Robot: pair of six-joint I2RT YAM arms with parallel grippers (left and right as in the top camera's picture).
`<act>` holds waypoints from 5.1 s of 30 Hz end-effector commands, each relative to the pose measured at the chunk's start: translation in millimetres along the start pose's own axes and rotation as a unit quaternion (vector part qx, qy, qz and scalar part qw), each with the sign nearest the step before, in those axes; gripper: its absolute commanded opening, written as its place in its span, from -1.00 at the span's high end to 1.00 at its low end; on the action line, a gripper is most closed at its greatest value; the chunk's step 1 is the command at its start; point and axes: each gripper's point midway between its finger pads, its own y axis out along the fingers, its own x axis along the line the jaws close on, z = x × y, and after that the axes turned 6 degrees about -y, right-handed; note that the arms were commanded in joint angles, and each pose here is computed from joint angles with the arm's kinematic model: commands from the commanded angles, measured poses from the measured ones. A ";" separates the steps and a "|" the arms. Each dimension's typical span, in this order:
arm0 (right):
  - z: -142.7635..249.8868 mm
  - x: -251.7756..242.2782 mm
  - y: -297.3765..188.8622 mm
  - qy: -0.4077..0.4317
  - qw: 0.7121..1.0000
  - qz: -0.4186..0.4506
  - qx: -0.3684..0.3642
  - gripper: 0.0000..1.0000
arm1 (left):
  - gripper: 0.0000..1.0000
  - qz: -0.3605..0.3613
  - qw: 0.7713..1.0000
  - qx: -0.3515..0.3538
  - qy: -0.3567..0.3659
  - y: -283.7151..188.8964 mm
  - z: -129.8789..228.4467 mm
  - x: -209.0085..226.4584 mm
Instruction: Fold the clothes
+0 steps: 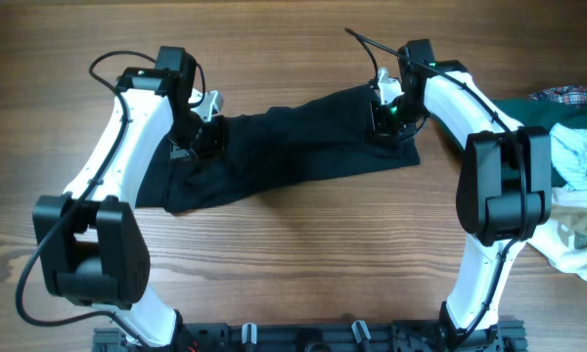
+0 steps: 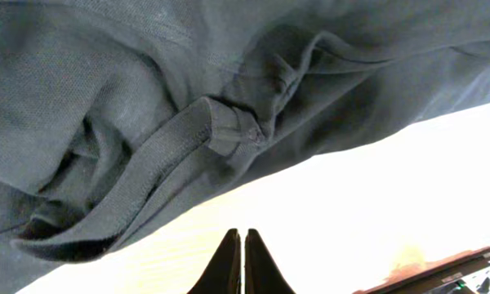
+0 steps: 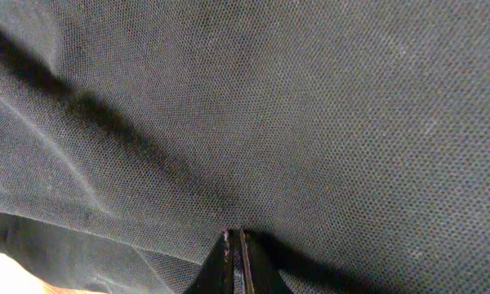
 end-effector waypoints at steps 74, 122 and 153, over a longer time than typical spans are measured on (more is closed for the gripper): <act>14.4 -31.3 30.7 0.084 0.986 0.130 -0.066 0.91 | 0.85 -0.182 0.965 -0.063 -0.180 60.7 -55.1 160.3; -80.5 9.9 15.0 0.075 0.970 -0.001 -0.233 0.73 | 0.66 0.097 0.919 -0.382 -0.004 -254.1 38.9 -27.5; 11.7 -16.7 -101.0 0.044 0.988 -0.039 -0.144 -0.66 | 0.51 0.090 0.931 -0.353 -0.017 -234.2 16.6 -22.4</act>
